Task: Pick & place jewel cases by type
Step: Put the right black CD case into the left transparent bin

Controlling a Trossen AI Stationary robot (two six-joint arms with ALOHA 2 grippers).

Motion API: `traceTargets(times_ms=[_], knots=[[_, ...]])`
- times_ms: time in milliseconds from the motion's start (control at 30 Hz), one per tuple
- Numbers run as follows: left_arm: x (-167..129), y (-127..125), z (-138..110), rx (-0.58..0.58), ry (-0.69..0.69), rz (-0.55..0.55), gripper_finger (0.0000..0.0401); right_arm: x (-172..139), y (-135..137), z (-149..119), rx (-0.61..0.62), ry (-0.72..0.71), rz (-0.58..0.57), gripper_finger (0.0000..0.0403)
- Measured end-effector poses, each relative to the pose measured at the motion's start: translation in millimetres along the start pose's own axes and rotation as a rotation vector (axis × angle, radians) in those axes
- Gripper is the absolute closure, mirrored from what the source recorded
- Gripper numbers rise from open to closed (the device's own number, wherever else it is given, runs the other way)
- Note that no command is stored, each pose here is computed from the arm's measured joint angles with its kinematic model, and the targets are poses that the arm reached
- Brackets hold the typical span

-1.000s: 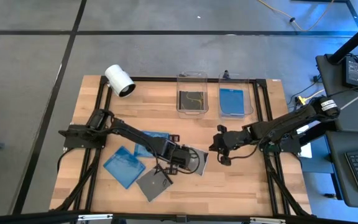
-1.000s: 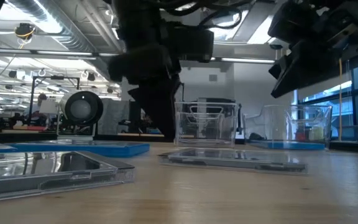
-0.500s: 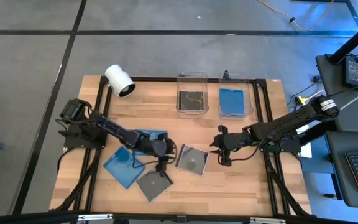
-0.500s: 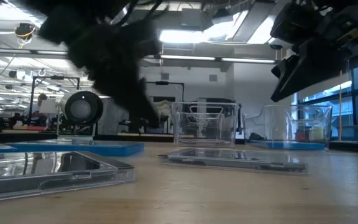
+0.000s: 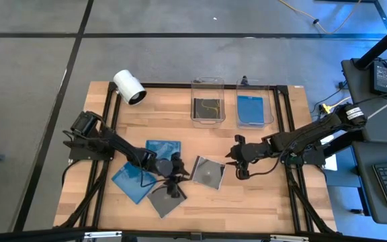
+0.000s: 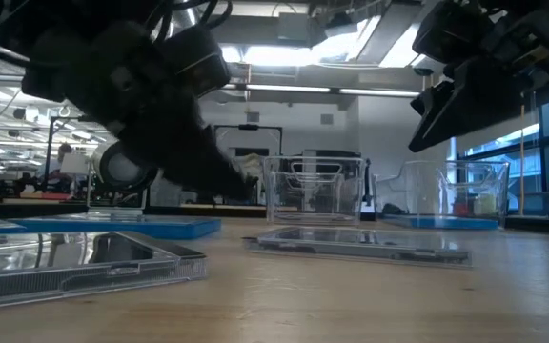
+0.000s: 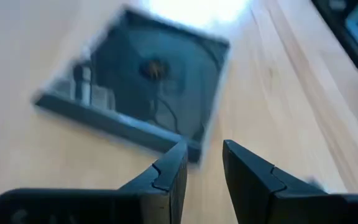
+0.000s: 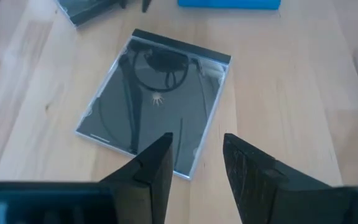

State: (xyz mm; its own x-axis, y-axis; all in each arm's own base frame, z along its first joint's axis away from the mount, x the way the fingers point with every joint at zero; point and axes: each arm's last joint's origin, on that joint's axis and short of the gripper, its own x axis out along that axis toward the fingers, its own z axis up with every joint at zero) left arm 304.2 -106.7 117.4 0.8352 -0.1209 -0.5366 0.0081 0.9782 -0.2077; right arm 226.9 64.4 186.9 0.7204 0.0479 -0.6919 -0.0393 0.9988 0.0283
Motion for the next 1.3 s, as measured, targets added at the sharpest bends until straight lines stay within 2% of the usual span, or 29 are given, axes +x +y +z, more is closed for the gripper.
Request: traceTargets(times_ms=[233,333,667,800,933,1133,1300], knots=[[0,2,1,0.016,-0.019,0.047,0.0300,0,0,0,0.003,-0.004,0.001,0.0259],[0,1,2,0.014,-0.031,0.049,0.0286,0,0,0,0.001,-0.004,0.001,0.0259],[0,1,4,0.034,-0.049,0.048,0.0157,0,0,0,-0.027,0.000,0.001,0.0259],[0,0,3,-0.013,-0.028,0.009,0.0129,2,0,-3,-0.053,0.035,-0.006,0.0259],[0,-1,1,-0.057,-0.005,-0.015,0.0125,11,0,-9,-0.067,0.086,-0.014,0.0259],[-2,-4,-7,-0.040,0.018,0.095,0.0134,29,1,-18,-0.101,0.157,-0.025,0.0259],[-4,-12,-11,-0.026,0.012,0.108,0.0139,37,2,-23,-0.112,0.187,-0.029,0.0259]])
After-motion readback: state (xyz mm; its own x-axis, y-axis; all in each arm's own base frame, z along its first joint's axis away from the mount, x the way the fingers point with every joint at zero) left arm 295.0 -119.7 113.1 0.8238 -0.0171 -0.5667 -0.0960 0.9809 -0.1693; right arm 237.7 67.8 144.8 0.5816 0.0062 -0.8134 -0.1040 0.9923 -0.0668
